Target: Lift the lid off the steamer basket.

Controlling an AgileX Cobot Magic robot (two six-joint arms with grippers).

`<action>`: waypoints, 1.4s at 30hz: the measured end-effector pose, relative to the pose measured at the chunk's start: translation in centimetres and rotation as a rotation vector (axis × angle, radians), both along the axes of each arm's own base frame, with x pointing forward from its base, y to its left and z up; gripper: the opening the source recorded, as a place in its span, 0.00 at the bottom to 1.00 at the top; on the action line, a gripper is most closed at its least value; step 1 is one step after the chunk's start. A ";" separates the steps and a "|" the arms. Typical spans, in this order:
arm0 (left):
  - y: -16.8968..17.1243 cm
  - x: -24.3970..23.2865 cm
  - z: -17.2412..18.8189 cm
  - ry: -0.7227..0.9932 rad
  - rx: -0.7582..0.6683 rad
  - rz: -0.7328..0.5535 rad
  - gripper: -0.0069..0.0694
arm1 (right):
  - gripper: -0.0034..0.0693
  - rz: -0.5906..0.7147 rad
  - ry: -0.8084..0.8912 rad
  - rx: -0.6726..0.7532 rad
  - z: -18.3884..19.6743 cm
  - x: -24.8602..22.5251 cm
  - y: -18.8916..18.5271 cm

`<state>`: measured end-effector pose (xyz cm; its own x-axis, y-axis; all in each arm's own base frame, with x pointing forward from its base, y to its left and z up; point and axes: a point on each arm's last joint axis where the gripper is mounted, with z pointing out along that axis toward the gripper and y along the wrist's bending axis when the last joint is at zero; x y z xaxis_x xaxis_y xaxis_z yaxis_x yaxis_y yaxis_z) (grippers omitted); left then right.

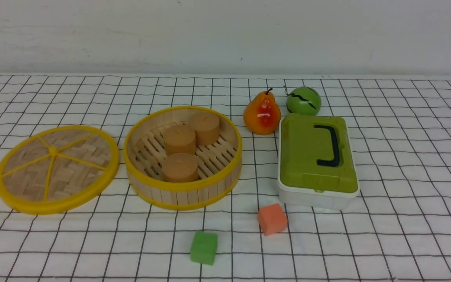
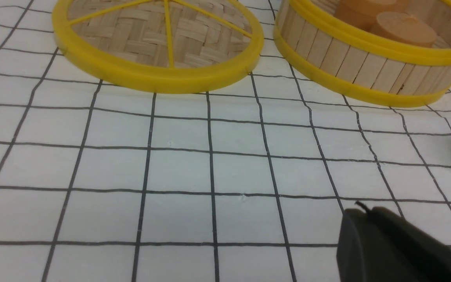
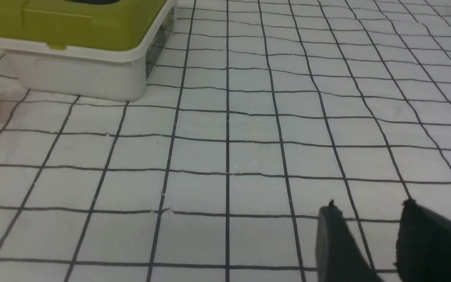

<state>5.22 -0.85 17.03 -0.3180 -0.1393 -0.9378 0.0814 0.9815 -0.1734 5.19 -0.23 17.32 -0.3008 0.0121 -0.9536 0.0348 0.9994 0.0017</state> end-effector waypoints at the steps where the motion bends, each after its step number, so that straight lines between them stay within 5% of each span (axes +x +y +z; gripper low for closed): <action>1: 0.0 0.0 0.0 0.000 0.000 0.000 0.07 | 0.38 0.000 0.000 0.000 0.0 0.0 0.0; 42: 0.0 0.0 0.0 0.000 0.000 0.000 0.09 | 0.38 0.000 0.000 0.000 0.0 0.0 0.0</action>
<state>5.22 -0.85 17.03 -0.3180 -0.1393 -0.9378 0.0814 0.9815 -0.1734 5.19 -0.23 17.32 -0.3008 0.0121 -0.9536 0.0348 0.9994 0.0017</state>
